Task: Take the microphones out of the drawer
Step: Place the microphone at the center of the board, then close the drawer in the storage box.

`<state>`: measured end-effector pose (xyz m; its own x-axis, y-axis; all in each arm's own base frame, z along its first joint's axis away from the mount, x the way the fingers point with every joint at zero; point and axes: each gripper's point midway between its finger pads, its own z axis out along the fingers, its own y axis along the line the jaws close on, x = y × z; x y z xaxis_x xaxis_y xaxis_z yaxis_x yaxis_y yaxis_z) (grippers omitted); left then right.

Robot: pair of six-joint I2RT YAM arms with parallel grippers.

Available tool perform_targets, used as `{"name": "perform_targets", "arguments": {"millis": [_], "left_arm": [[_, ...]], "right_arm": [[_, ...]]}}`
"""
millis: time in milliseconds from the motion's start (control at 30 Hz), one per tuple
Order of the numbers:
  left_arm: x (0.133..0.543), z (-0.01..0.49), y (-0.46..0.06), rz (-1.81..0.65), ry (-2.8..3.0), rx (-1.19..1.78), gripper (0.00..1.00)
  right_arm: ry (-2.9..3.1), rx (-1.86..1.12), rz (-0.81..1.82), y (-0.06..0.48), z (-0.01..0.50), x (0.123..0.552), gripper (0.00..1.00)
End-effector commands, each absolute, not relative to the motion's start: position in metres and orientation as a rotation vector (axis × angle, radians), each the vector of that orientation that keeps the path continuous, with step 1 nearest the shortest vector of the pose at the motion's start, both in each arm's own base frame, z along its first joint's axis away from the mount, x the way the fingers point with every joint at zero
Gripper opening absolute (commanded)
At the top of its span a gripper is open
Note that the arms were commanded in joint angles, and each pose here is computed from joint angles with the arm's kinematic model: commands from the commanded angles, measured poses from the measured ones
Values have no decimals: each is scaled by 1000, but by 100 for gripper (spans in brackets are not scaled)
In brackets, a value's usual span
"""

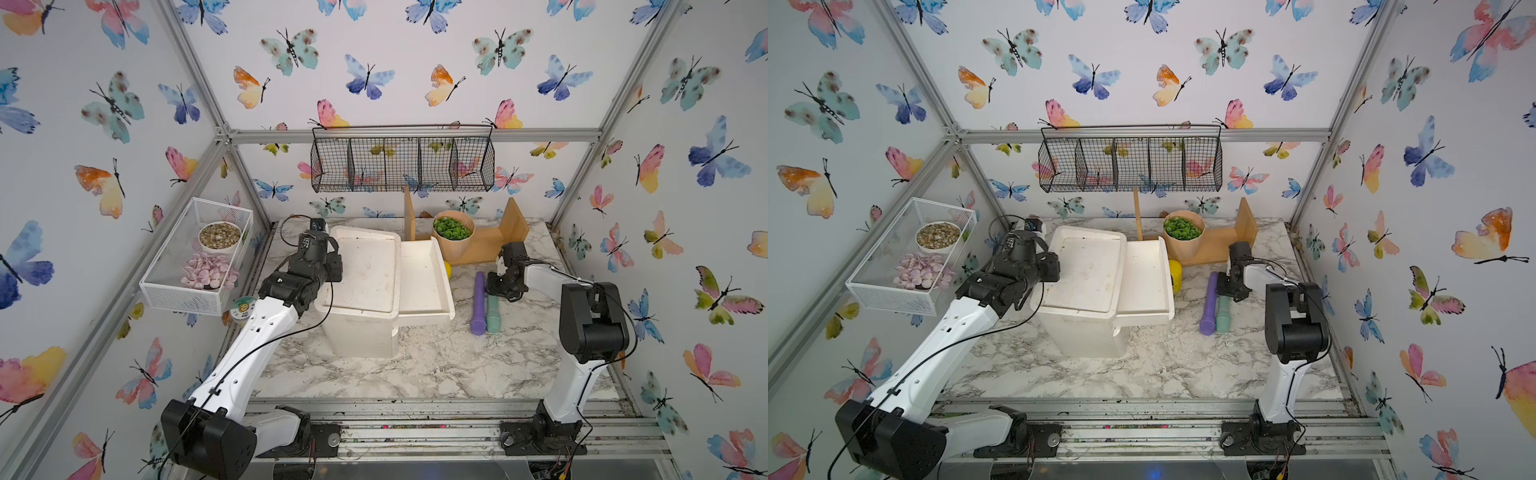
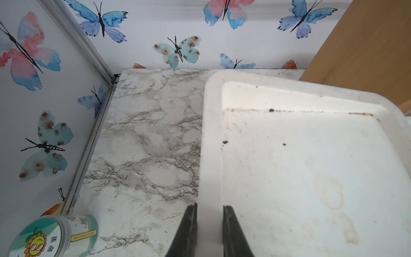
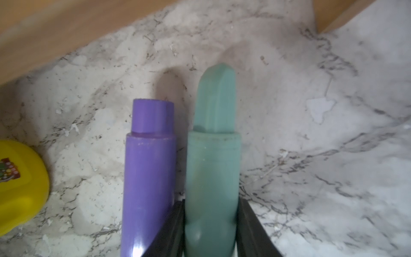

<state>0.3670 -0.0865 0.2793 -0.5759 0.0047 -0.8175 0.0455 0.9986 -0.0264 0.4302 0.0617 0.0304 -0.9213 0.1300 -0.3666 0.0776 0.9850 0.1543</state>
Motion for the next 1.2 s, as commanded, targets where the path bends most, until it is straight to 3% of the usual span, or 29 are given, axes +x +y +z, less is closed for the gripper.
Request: {"name": "perform_targets", "arguments": {"millis": [0, 200, 467, 700, 833, 900, 1167], "left_arm": [[361, 277, -91, -85, 2194, 20, 0], [361, 278, -91, -80, 2190, 18, 0], [361, 277, -89, -64, 2194, 21, 0], [359, 276, -88, -61, 2195, 14, 0], [359, 276, -88, -68, 2198, 13, 0], [359, 276, -89, -72, 2199, 14, 0], [358, 276, -88, -67, 2198, 11, 0]], "right_arm": [[2790, 183, 213, 61, 25, 425, 43], [2742, 181, 207, 59, 54, 432, 54], [2603, 142, 261, 65, 131, 438, 54], [2369, -23, 763, 126, 198, 424, 36], [2301, -93, 990, 151, 214, 414, 10], [2297, -118, 1067, 159, 214, 411, 2], [2242, -196, 1375, 184, 217, 387, 2]]}}
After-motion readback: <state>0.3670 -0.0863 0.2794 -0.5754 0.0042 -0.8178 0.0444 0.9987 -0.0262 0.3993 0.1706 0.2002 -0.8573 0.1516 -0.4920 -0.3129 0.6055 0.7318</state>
